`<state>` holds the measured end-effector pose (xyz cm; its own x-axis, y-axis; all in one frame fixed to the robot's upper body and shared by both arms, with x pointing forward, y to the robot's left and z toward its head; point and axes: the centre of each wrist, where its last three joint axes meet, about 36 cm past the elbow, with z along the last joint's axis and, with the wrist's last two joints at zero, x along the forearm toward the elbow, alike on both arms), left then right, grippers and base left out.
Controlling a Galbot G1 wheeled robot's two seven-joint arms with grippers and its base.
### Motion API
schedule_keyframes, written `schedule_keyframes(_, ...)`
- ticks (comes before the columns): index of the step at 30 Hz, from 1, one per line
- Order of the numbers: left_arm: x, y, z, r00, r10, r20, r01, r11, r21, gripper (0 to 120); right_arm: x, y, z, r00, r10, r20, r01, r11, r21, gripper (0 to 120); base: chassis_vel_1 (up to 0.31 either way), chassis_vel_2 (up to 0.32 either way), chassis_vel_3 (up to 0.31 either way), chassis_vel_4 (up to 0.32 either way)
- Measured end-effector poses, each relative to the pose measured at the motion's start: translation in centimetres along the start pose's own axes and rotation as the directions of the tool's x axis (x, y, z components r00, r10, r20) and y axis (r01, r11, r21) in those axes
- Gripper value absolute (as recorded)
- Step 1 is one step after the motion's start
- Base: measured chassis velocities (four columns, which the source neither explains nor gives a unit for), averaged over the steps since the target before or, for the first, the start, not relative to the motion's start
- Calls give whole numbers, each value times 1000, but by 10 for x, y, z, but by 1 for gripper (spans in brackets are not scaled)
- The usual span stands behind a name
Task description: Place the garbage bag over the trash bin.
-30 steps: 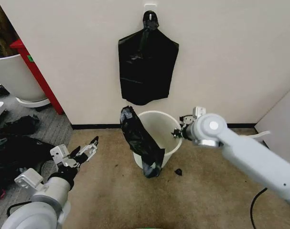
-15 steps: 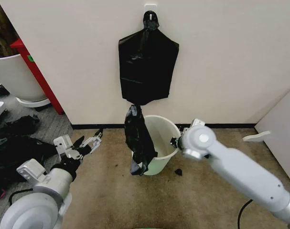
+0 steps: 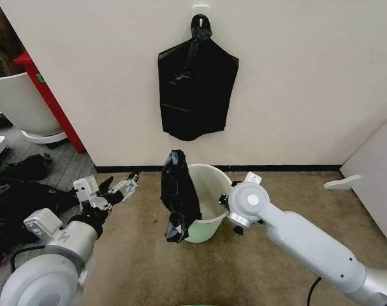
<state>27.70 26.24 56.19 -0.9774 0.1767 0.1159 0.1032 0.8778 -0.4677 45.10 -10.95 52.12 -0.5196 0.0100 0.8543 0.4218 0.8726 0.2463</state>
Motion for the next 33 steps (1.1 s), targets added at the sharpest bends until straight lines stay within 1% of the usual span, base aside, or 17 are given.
schedule_keyframes(9, 1, 0, 3, 1000, -2, -3, 2, 1000, 10, 100, -6, -4, 4, 1000, 18, -1, -18, 1000, -1, 0, 0, 0, 0, 0)
schedule_keyframes(20, 3, 1, 7, 1000, -12, -7, 12, 1000, 19, 100, -9, -6, 4, 1000, 11, -17, -12, 1000, -17, 0, 0, 0, 0, 0)
schedule_keyframes(27, 4, 1, 8, 1000, -11, 0, 11, 1000, 25, 100, -14, -10, 5, 1000, 11, -7, -12, 1000, -23, 0, 0, 0, 0, 0)
schedule_keyframes(28, 4, 1, 8, 1000, -10, 2, 10, 1000, 25, 100, -16, -11, 6, 1000, 10, -2, -10, 1000, -25, 2, 0, 0, 0, 0)
schedule_keyframes(29, 4, 1, 8, 1000, -9, 4, 9, 1000, 26, 100, -17, -12, 7, 1000, 9, 5, -9, 1000, -27, 7, 0, 0, 0, 0)
schedule_keyframes(32, 4, 1, 9, 1000, -9, 6, 9, 1000, 26, 100, -19, -14, 9, 1000, 9, 8, -9, 1000, -29, 16, 0, 0, 0, 0)
schedule_keyframes(33, 5, 1, 9, 1000, -9, 7, 9, 1000, 27, 100, -20, -14, 10, 1000, 10, 9, -10, 1000, -28, 23, 0, 0, 0, 0)
